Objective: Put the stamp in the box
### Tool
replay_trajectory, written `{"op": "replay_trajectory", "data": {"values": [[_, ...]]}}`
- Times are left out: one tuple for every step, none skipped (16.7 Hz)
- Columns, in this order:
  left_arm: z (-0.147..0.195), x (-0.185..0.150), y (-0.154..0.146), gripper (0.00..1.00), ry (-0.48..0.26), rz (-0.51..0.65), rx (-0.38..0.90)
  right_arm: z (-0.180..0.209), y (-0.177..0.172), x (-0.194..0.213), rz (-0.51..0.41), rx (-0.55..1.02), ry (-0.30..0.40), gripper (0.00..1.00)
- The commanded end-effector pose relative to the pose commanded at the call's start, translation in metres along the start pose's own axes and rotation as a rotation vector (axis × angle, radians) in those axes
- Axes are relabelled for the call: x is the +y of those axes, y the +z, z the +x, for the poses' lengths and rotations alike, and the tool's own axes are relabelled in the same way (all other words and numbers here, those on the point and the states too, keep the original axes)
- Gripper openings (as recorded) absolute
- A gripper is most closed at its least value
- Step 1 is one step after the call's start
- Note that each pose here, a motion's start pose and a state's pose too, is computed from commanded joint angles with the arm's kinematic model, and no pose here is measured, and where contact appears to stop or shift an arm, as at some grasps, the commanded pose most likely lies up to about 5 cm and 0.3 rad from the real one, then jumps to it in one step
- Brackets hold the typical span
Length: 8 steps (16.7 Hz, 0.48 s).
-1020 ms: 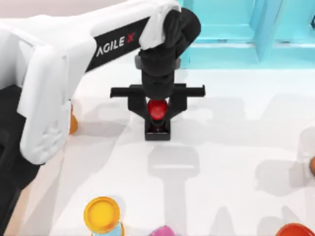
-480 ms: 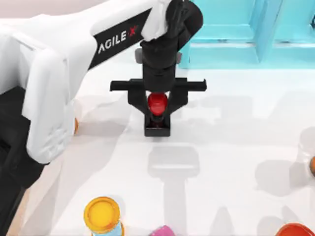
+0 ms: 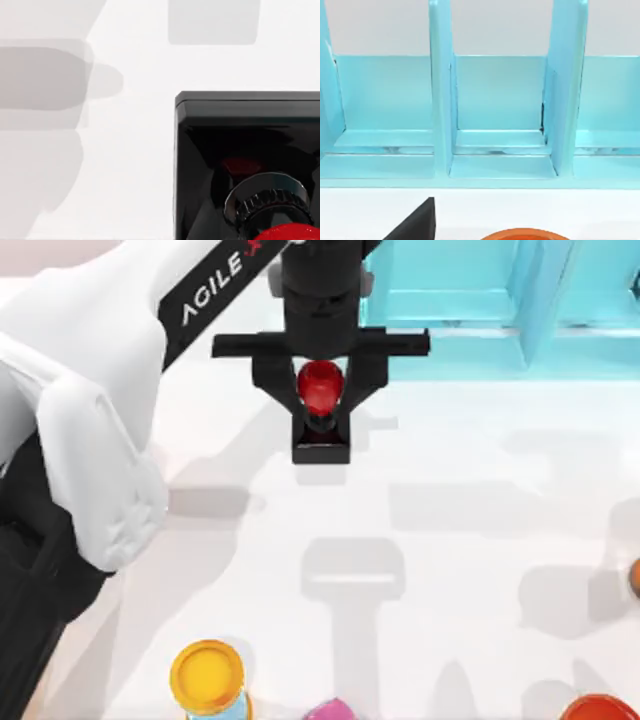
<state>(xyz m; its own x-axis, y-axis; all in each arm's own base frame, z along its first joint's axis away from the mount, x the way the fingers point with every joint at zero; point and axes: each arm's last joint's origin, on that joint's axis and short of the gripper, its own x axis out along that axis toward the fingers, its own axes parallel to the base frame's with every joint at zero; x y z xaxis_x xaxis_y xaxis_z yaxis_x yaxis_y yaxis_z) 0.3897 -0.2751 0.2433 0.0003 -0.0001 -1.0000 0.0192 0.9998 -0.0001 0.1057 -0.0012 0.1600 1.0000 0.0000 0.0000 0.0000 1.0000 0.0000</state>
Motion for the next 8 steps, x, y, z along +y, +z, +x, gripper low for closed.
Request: {"op": "replay_trajectory", "data": {"values": [[-0.0036,0.0008,-0.0011,0.00,0.001,0.001,0.001,0.0000,0.0000,0.0000,0.000,0.000,0.000,1.00],[-0.0053,0.0012,-0.0016,0.00,0.001,0.001,0.002,0.0000,0.0000,0.0000,0.000,0.000,0.000,1.00],[-0.0054,0.0013,-0.0016,0.00,0.001,0.001,0.002,0.0000,0.0000,0.0000,0.000,0.000,0.000,1.00],[-0.0054,0.0013,-0.0016,0.00,0.001,0.001,0.002,0.0000,0.0000,0.0000,0.000,0.000,0.000,1.00],[-0.0054,0.0013,-0.0016,0.00,0.001,0.001,0.002,0.0000,0.0000,0.0000,0.000,0.000,0.000,1.00],[-0.0066,0.0023,-0.0013,0.00,-0.001,0.001,-0.002,0.0000,0.0000,0.0000,0.000,0.000,0.000,1.00],[-0.0070,0.0029,-0.0012,0.00,-0.001,0.001,-0.002,0.0000,0.0000,0.0000,0.000,0.000,0.000,1.00],[-0.0095,0.0068,-0.0005,0.00,-0.003,0.005,-0.004,0.0000,0.0000,0.0000,0.000,0.000,0.000,1.00]]}}
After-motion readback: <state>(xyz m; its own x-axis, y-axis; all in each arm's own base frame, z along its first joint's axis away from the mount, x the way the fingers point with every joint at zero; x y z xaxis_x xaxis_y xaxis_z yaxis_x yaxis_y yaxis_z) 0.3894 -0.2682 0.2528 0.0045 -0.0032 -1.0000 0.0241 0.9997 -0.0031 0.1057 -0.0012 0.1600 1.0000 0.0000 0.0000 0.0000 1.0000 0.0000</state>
